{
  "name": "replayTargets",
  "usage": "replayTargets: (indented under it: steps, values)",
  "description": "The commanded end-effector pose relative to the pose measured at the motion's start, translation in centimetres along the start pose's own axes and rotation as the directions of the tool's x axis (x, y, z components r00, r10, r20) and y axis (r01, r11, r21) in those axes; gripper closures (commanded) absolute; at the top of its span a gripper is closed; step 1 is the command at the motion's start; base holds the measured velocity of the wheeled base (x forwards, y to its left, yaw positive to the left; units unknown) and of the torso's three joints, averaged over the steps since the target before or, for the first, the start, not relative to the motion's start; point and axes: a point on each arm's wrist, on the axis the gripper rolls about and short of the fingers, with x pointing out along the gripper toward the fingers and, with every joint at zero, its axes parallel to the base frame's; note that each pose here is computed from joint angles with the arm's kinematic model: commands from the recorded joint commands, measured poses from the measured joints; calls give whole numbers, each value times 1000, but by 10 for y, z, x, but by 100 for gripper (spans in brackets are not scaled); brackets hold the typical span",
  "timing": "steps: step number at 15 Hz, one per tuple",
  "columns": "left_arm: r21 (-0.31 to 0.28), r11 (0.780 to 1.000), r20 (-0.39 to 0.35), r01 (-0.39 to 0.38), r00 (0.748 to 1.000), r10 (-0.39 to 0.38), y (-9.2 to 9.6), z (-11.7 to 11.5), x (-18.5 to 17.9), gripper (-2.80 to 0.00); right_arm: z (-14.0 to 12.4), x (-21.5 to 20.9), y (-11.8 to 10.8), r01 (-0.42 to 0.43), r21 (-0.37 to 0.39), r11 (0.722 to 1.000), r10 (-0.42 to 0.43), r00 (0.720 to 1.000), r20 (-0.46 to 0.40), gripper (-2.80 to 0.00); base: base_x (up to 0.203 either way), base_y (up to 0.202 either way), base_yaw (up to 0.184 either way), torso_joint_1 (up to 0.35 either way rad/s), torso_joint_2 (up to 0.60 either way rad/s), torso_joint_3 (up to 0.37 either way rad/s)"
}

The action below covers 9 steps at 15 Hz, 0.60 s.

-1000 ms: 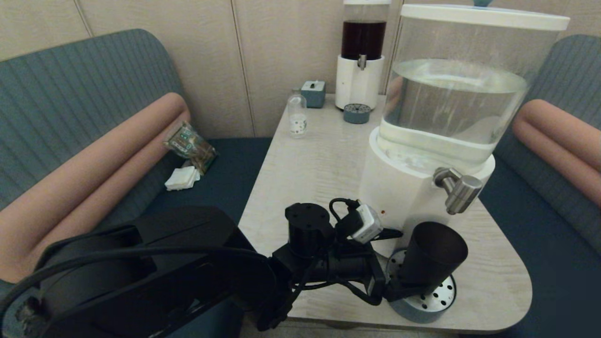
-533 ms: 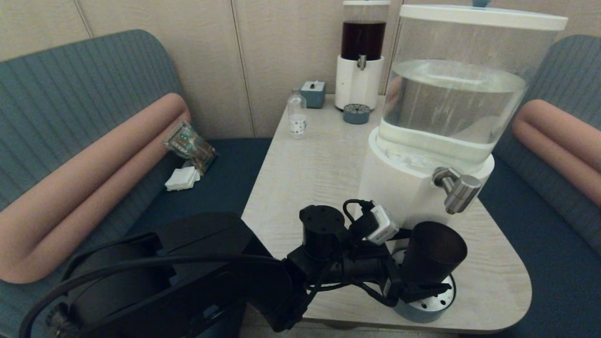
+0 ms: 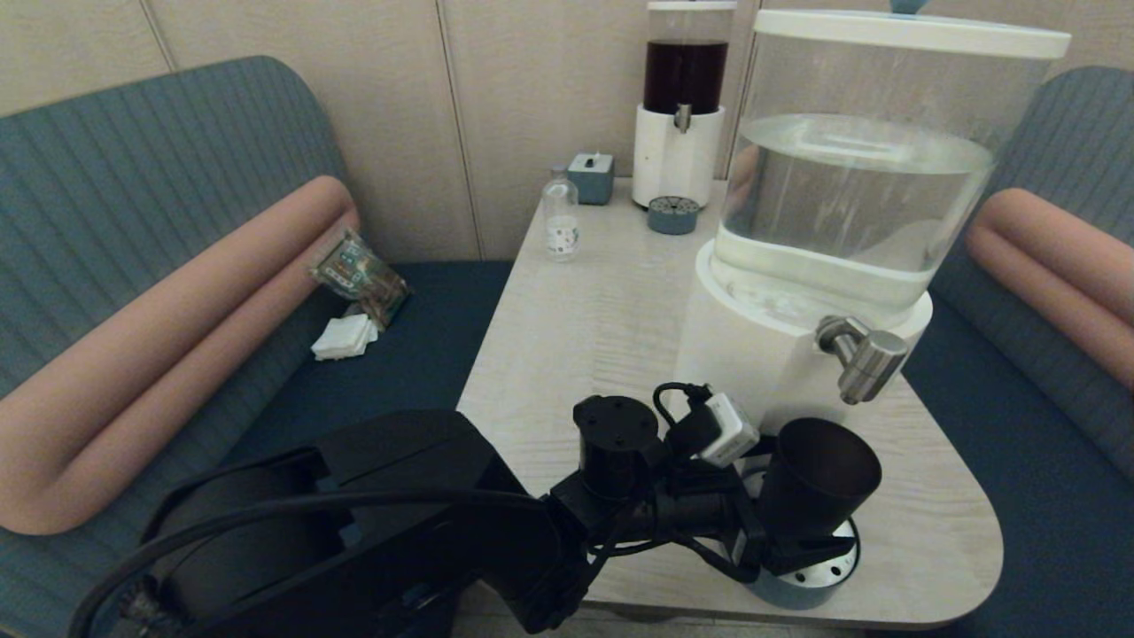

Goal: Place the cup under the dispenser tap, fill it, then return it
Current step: Place the cup next to the water dispenser

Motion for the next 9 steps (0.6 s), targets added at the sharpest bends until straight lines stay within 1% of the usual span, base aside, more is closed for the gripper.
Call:
replayTargets:
  steps: [1,5,8,9]
  values:
    - [5,1000,7,5,1000,-5,0,-1,2,-280,0,0,0,0,-1,1000,0,1000,-1,0,0,0,0,0,0,0]
    - [7,1000,14,5,1000,-5,0,0,4,-280,0,0,0,0,-1,1000,0,1000,-1,0,0,0,0,0,0,0]
    - [9,1000,18,-20,1000,20,-2,1,7,-280,0,0,0,0,-1,1000,0,1000,-1,0,0,0,0,0,0,0]
    - [10,1000,22,-20,1000,20,-2,2,8,0,0,0,0,0,-1,1000,0,1000,-1,0,0,0,0,0,0,0]
